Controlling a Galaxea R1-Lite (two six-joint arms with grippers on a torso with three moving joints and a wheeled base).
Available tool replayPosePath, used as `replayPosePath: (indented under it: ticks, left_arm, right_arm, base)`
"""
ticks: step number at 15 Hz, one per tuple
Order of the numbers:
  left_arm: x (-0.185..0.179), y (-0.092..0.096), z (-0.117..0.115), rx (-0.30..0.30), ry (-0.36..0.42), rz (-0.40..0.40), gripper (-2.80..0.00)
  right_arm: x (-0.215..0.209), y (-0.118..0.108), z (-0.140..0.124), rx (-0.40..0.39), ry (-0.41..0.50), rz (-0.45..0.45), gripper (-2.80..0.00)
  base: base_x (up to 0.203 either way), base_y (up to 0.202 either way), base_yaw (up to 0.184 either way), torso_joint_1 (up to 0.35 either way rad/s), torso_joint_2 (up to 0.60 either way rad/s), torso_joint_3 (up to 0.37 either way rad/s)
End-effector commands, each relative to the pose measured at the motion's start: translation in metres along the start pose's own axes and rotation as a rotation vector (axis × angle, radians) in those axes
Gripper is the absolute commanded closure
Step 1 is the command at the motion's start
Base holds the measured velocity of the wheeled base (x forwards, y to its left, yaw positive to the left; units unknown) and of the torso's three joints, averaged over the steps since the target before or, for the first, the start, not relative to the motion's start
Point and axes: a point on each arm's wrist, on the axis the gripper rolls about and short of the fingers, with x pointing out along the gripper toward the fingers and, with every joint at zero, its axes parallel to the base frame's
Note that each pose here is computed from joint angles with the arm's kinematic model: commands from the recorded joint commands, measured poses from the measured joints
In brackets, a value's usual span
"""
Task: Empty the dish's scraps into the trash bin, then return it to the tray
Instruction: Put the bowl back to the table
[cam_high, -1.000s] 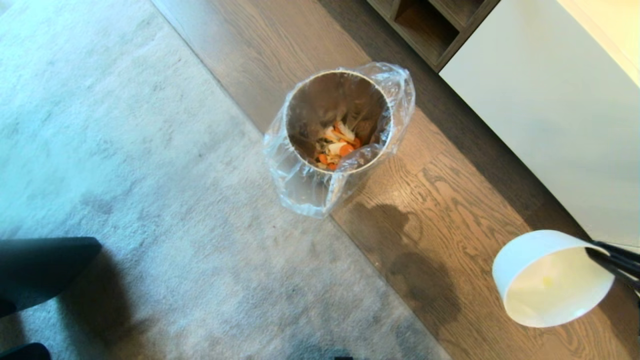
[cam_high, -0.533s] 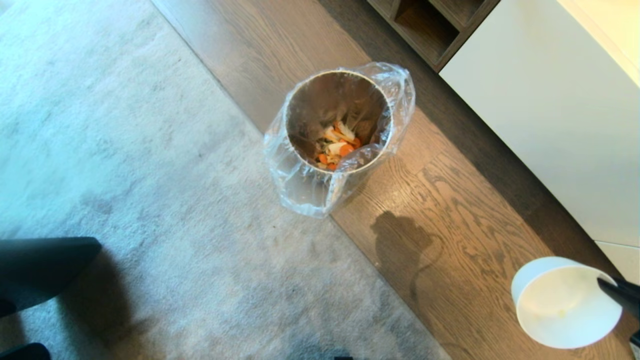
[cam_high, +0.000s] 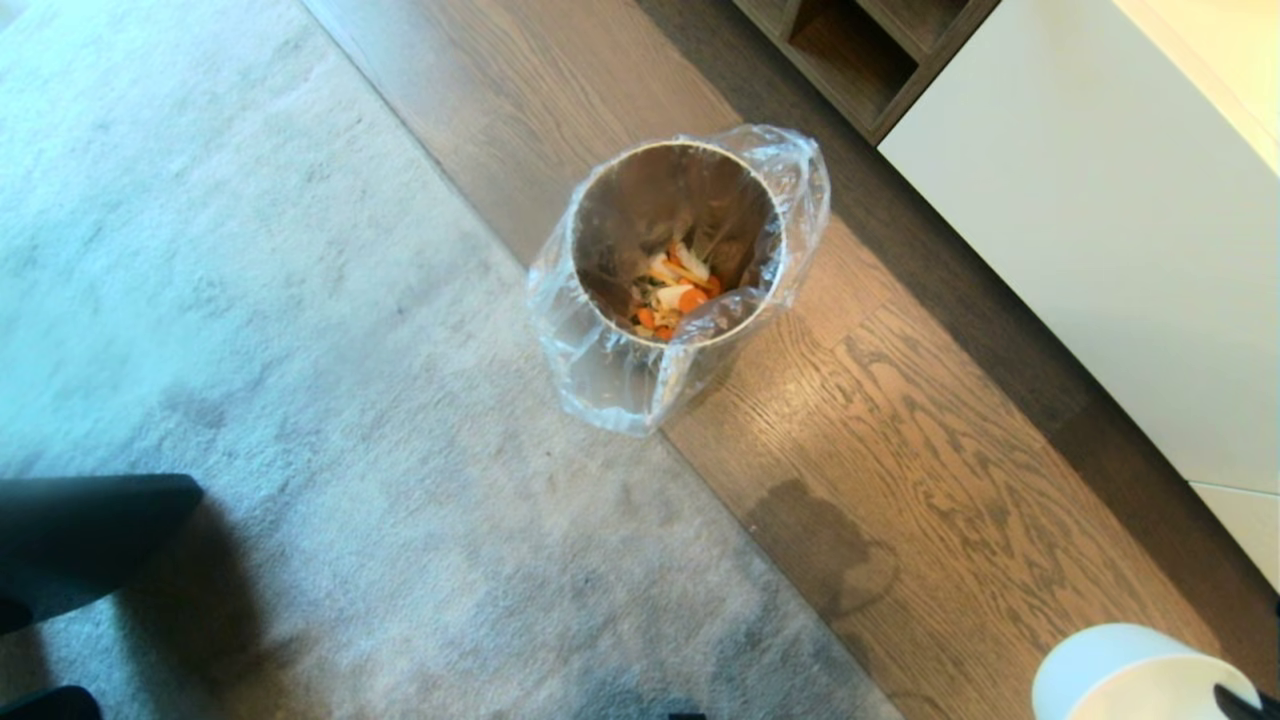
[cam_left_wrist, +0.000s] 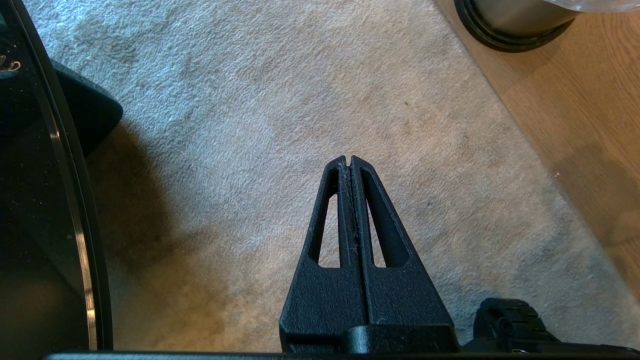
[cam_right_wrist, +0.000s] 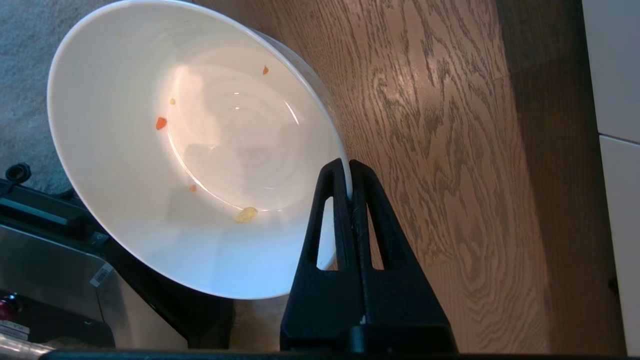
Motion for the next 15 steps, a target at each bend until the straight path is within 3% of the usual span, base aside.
replayPosePath:
  ticks: [1, 4, 8, 15]
  left_arm:
    - [0.000, 0.000, 0.000, -0.001, -0.001, 0.000, 0.00]
    - [0.000, 0.000, 0.000, -0.001, -0.001, 0.000, 0.00]
    - [0.000, 0.000, 0.000, -0.001, -0.001, 0.000, 0.00]
    - [0.000, 0.000, 0.000, -0.001, -0.001, 0.000, 0.00]
  right_arm:
    - [-0.018, 0.008, -0.011, 0.008, -0.102, -0.035, 0.00]
    - [-0.028, 0.012, -0.019, 0.072, -0.125, -0.041, 0.00]
    - [-0.039, 0.017, -0.037, 0.098, -0.120, -0.127, 0.00]
    - [-0.043, 0.018, -0.039, 0.160, -0.174, -0.142, 0.00]
  base:
    - [0.000, 0.000, 0.000, 0.000, 0.00, 0.000]
    - [0.000, 0.000, 0.000, 0.000, 0.00, 0.000]
    - [0.000, 0.000, 0.000, 0.000, 0.00, 0.000]
    - [0.000, 0.000, 0.000, 0.000, 0.00, 0.000]
